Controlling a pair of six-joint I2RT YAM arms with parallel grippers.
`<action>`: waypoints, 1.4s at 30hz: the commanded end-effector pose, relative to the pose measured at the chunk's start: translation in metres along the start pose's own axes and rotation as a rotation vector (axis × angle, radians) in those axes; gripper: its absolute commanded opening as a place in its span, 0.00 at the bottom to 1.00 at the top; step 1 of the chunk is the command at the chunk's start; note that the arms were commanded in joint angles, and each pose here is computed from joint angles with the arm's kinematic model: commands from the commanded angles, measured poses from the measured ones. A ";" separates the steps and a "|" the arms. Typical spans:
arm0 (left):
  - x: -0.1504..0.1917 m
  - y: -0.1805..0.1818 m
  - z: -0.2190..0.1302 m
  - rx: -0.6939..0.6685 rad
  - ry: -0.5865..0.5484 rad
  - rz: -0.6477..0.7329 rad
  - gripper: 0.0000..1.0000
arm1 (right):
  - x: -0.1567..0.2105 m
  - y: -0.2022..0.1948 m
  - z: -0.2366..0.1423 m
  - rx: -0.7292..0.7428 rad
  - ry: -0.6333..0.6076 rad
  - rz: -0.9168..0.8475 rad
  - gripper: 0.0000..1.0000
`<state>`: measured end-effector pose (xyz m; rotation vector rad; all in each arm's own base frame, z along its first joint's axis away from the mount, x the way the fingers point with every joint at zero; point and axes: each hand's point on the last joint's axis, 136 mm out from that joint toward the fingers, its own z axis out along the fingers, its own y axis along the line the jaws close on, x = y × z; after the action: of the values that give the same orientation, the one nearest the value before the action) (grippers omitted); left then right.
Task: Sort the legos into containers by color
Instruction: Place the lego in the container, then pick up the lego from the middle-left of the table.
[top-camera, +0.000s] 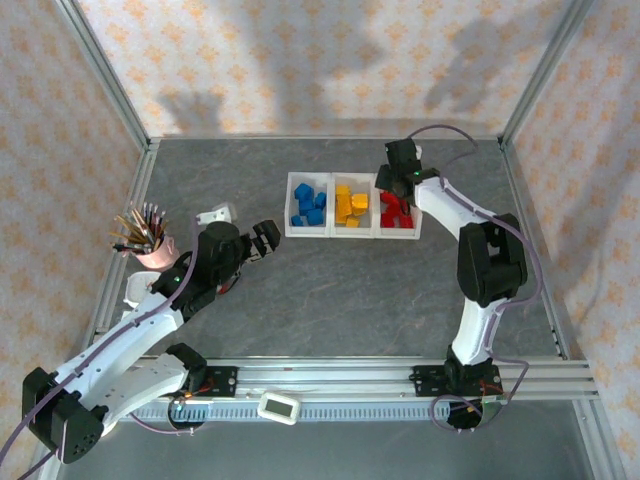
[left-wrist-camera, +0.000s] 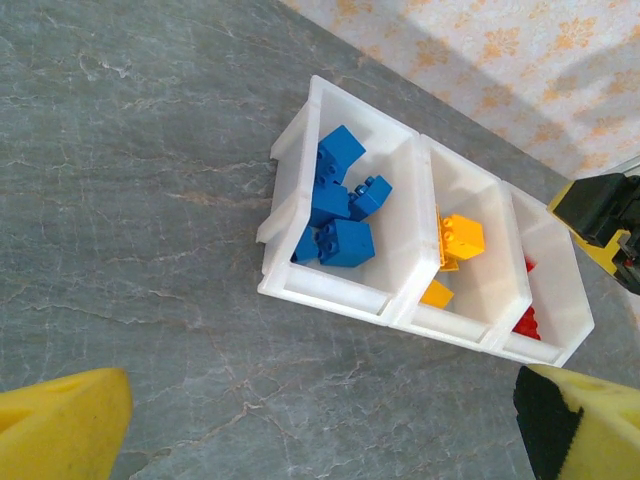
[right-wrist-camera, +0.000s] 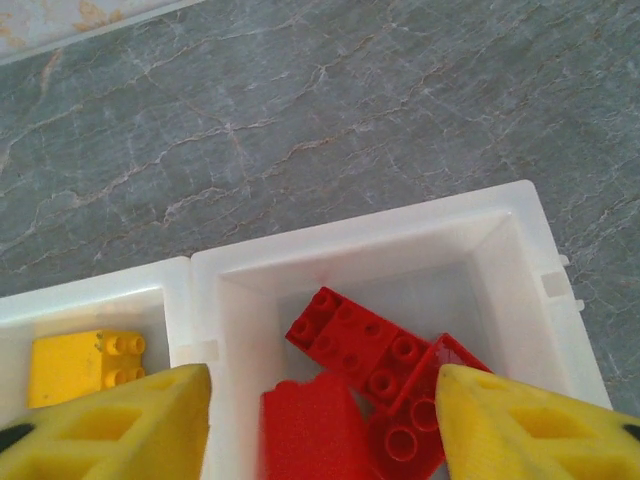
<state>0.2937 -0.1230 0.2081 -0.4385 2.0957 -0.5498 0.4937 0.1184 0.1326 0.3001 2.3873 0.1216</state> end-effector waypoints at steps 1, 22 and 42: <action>-0.012 -0.006 -0.005 0.020 -0.031 0.004 0.99 | -0.010 0.001 -0.023 -0.012 -0.017 -0.002 0.63; -0.020 0.040 -0.066 -0.120 -0.087 -0.061 0.99 | 0.159 0.197 -0.123 -0.497 0.087 -0.348 0.69; -0.045 0.091 -0.142 -0.292 -0.261 -0.186 0.99 | 0.321 0.361 -0.126 -0.729 0.177 -0.587 0.76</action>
<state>0.1998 -0.0114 0.2577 -0.7797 1.9253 -0.3418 0.2369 0.5317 0.0740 -0.7670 2.3493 0.7060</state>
